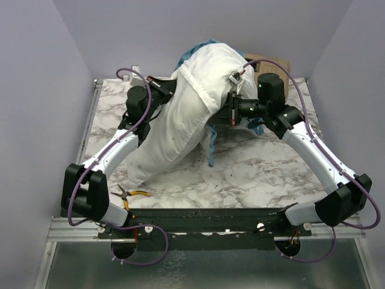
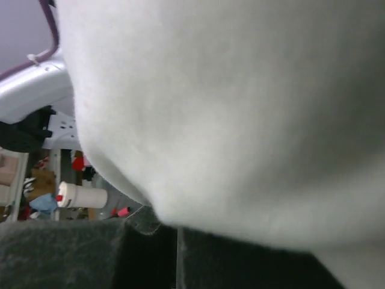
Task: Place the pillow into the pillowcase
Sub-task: Stuff the pillow into the pillowcase.
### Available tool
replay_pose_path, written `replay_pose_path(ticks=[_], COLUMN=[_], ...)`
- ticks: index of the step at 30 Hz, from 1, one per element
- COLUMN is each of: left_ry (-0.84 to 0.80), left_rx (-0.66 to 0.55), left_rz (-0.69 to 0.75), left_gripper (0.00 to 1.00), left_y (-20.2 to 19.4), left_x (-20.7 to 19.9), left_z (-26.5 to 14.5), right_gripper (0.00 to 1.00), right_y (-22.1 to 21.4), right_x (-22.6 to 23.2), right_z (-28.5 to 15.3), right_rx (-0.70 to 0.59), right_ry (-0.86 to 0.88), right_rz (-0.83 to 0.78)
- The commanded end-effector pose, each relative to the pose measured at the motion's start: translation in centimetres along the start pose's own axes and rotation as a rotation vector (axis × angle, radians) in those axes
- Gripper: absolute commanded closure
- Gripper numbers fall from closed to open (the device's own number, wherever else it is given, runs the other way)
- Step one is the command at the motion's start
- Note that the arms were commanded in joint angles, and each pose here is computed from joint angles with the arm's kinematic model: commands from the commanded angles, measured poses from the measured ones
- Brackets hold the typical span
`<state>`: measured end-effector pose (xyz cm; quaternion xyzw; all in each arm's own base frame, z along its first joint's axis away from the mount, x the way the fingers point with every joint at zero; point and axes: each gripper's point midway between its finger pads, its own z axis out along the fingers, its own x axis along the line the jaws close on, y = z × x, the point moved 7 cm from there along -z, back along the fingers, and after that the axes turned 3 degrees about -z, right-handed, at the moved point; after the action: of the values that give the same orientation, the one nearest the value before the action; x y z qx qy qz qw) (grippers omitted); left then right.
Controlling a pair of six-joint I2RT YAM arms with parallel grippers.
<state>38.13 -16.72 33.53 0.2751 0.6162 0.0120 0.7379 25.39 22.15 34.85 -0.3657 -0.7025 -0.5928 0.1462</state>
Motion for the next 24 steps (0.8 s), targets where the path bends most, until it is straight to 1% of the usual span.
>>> replay_pose_path(ticks=[1,4,5,7,9,10,12,14,15,16,18,20,22,24], left_ry=[-0.209,-0.185,-0.173,-0.167,-0.144,-0.103,0.001,0.131,0.195,0.255,0.353,0.402,0.376,0.31], left_rx=[0.057,0.139,0.158,0.198,0.228,0.231,0.231,0.236,0.232,0.242,0.258,0.27,0.275,0.291], left_rz=[0.098,0.152,0.176,0.229,0.296,0.343,0.485,0.64,0.703,0.768,0.854,0.886,0.882,0.853], left_gripper=[1.0,1.0,1.0,1.0,1.0,0.91,0.63,0.39,0.32,0.26,0.2,0.15,0.13,0.1], left_y=[-4.1,-7.4,-8.2,-9.5,-9.7,-9.4,-8.2,-6.8,-6.0,-5.3,-3.8,-2.6,-2.0,-2.0], left_x=[-6.8,-7.5,-7.6,-7.9,-7.8,-7.6,-7.0,-5.6,-4.9,-4.2,-3.1,-2.9,-3.8,-4.7], left_z=[0.6,1.4,1.5,1.5,1.3,1.1,0.3,-1.3,-2.3,-3.4,-5.6,-7.8,-10.0,-11.7], right_gripper=[1.0,1.0,1.0,1.0,1.0,1.0,1.0,1.0,1.0,1.0,1.0,1.0,1.0,1.0], right_y=[2.0,3.4,3.7,3.6,2.9,2.5,1.4,0.0,-0.8,-1.8,-3.3,-4.1,-4.2,-3.9], right_x=[4.3,5.8,5.9,5.2,3.8,3.1,1.8,0.8,0.3,-0.2,-0.8,-1.1,-1.2,-1.3], right_z=[1.1,1.2,1.2,1.2,1.2,1.1,0.8,0.4,0.2,-0.1,-0.7,-0.8,-0.6,-0.4], right_rx=[-0.019,-0.047,-0.065,-0.087,-0.087,-0.088,-0.084,-0.074,-0.067,-0.057,-0.041,-0.044,-0.047,-0.042], right_ry=[0.229,0.268,0.252,0.17,0.048,-0.02,-0.133,-0.222,-0.261,-0.3,-0.352,-0.357,-0.341,-0.336], right_rz=[0.025,0.018,0.026,0.048,0.073,0.096,0.142,0.189,0.21,0.234,0.255,0.262,0.268,0.265])
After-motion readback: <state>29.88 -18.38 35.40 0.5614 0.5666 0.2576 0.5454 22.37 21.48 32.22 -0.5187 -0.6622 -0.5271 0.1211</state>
